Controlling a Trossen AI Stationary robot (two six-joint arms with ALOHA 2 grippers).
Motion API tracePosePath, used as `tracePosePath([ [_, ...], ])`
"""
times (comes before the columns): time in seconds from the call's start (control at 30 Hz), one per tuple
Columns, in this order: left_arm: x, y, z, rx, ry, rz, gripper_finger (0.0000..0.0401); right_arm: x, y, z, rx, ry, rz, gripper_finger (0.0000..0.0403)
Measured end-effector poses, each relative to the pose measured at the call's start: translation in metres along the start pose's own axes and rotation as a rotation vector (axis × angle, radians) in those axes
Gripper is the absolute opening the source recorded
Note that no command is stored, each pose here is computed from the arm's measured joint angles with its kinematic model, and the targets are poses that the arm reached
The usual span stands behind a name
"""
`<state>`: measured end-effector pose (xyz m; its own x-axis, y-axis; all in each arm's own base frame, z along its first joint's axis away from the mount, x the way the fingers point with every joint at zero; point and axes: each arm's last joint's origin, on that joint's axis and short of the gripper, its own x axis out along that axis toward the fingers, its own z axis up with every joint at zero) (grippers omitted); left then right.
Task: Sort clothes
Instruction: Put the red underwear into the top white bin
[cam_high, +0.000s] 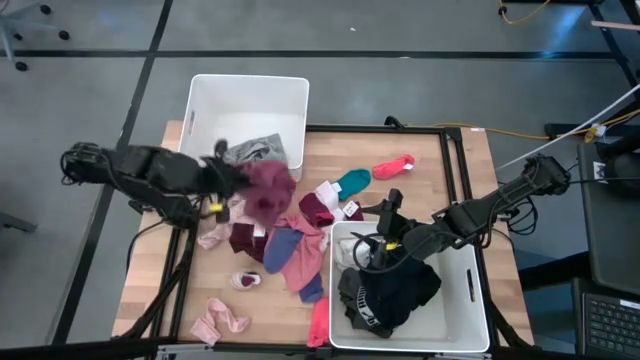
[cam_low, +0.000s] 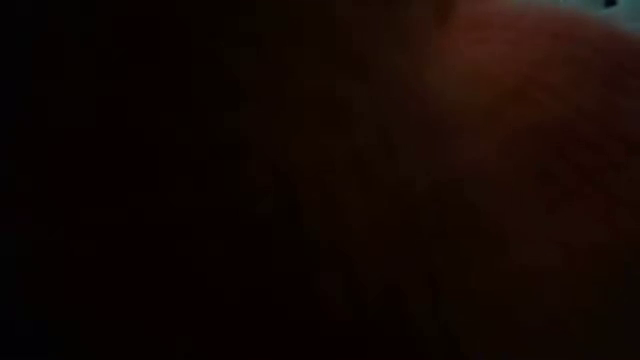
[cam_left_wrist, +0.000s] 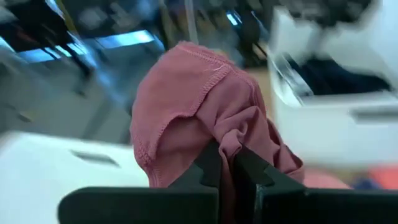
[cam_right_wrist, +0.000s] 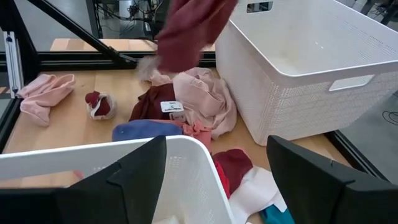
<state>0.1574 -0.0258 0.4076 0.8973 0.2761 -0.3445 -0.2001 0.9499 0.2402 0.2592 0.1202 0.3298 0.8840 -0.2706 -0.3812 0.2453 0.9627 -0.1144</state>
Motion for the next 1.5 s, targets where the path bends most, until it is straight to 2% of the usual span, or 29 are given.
tracePosePath([
  [0.2,-0.012,0.030,0.021,0.065,-0.186,0.262,0.0005,0.000,0.000,0.000,-0.001,-0.001,-0.001,0.0280],
  [0.33,-0.018,0.052,0.027,0.087,-0.237,0.425,0.0005,0.001,-0.001,0.000,-0.011,-0.001,-0.005,0.0280],
  [0.5,-0.010,0.074,0.017,0.102,-0.138,0.580,0.0014,0.001,-0.001,0.000,-0.015,-0.001,-0.006,0.0280],
  [0.67,0.011,0.089,-0.010,0.099,0.003,0.678,0.0016,0.001,-0.001,0.000,-0.016,-0.001,-0.005,0.0280],
  [0.93,0.048,0.103,-0.052,0.046,0.189,0.746,0.0017,0.001,-0.001,0.000,-0.015,0.000,-0.005,0.0280],
  [1.27,0.073,0.109,-0.074,-0.039,0.304,0.738,0.0021,0.001,-0.001,0.000,-0.012,0.003,0.009,0.0280],
  [1.37,0.076,0.109,-0.076,-0.064,0.329,0.719,0.0049,0.001,-0.001,0.000,-0.012,0.004,0.011,0.0280],
  [1.5,0.074,0.109,-0.074,-0.120,0.330,0.718,0.0117,0.001,0.000,0.000,-0.012,0.004,0.012,0.0280],
])
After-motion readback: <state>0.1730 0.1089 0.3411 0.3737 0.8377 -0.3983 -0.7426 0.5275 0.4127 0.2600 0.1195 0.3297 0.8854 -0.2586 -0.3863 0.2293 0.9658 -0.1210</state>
